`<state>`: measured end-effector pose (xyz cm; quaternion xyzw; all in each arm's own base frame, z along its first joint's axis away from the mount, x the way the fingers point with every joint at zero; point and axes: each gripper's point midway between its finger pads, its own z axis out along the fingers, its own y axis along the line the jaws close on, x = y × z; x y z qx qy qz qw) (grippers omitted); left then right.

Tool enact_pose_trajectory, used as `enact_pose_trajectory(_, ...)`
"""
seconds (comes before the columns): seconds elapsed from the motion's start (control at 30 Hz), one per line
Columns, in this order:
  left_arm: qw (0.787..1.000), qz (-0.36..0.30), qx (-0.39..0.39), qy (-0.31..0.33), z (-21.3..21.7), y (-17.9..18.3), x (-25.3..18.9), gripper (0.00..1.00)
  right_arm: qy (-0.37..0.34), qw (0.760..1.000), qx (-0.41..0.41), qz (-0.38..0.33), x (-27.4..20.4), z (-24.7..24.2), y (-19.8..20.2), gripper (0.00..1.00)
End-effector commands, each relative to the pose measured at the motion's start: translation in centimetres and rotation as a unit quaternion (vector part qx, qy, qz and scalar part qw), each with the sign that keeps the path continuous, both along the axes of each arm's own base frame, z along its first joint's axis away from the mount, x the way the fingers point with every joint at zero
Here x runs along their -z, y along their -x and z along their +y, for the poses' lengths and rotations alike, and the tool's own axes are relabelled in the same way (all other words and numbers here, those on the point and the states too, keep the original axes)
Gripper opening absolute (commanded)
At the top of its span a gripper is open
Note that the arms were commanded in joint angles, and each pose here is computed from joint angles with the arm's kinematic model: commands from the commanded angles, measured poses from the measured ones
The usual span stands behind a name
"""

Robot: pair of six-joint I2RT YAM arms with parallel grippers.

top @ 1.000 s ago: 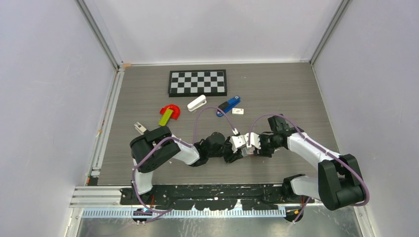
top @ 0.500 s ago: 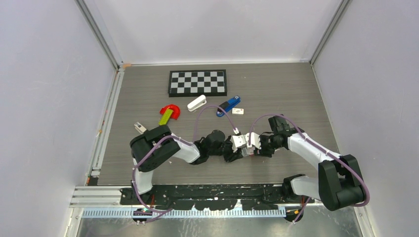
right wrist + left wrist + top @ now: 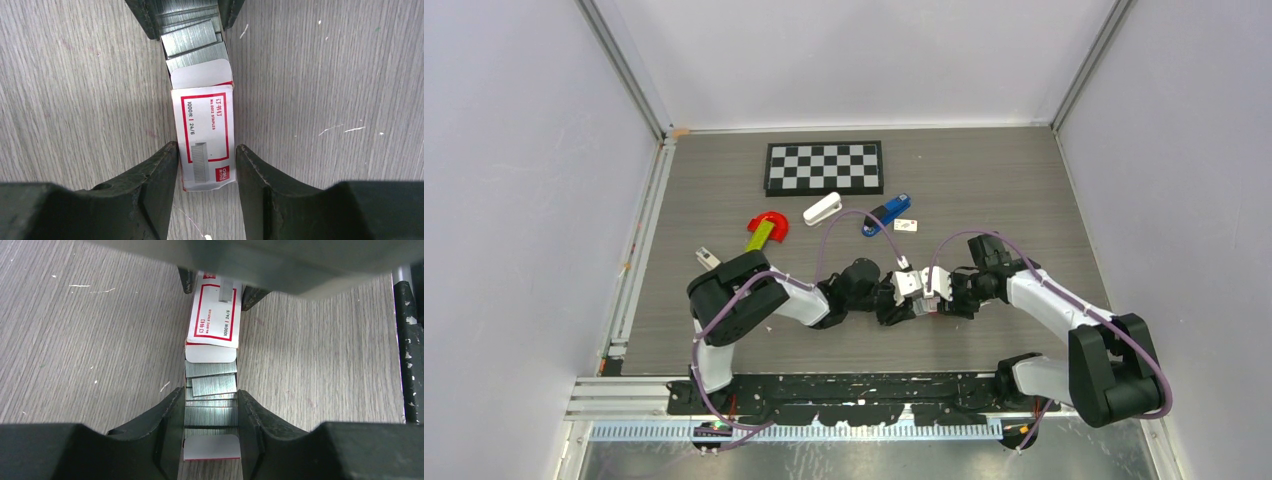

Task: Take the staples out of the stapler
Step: Close the staple box at the center of the board.

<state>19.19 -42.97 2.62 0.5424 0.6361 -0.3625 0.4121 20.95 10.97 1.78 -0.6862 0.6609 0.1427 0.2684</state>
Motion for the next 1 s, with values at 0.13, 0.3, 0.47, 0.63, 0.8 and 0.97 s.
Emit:
enact_pose_trajectory(0.13,0.993,0.047,0.065,-0.09,0.9,4.3,4.9,0.23,0.029,0.998,-0.02,-0.043,1.1,0.0,-1.1,0.55)
enact_pose_trajectory(0.3,0.992,0.053,0.067,-0.091,0.9,4.5,5.1,0.23,0.018,0.999,-0.03,-0.038,0.7,0.4,-0.5,0.53)
enact_pose_trajectory(0.47,0.991,0.058,0.071,-0.094,1.0,4.7,5.4,0.23,0.024,0.999,-0.038,-0.028,1.0,0.2,-0.2,0.48)
enact_pose_trajectory(0.63,0.991,0.062,0.074,-0.094,0.9,4.8,5.4,0.23,0.02,0.999,-0.037,-0.03,0.9,0.3,-0.3,0.5)
enact_pose_trajectory(0.8,0.99,0.065,0.076,-0.096,0.9,4.9,5.6,0.23,0.021,0.999,-0.036,-0.031,1.1,0.3,-0.3,0.54)
enact_pose_trajectory(0.97,0.989,0.068,0.08,-0.102,0.9,5.0,5.8,0.23,0.023,0.999,-0.037,-0.033,1.0,0.3,-0.4,0.53)
